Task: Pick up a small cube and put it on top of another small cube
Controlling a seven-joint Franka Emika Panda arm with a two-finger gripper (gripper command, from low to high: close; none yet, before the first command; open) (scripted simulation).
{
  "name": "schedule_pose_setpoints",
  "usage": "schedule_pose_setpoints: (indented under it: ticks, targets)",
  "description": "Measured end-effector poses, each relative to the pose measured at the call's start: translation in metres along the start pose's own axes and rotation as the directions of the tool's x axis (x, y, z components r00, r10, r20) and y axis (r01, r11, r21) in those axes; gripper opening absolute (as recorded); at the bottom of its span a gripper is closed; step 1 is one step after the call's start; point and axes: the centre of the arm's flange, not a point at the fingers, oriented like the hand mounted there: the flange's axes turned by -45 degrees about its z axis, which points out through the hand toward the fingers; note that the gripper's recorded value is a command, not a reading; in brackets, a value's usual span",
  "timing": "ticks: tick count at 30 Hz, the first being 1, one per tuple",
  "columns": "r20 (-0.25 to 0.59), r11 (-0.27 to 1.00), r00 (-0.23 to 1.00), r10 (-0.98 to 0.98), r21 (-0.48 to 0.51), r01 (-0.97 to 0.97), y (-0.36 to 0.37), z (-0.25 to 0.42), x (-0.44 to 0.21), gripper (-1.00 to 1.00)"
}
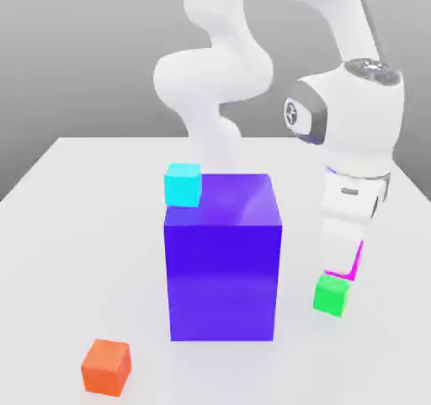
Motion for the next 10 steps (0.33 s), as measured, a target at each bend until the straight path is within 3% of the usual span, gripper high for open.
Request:
schedule_pose_setpoints:
  ticks: [6, 7, 10]
  targets:
    - [0.003, 1.0, 1.0, -0.015, -0.008, 0.015, -0.008, 0.051, -0.001, -1.0]
    - [0.003, 1.0, 1.0, -0.015, -0.008, 0.015, -0.008, 0.058, -0.002, 1.0]
    - [0.003, 1.0, 1.0, -0.015, -0.008, 0.015, -0.008, 0.058, -0.002, 1.0]
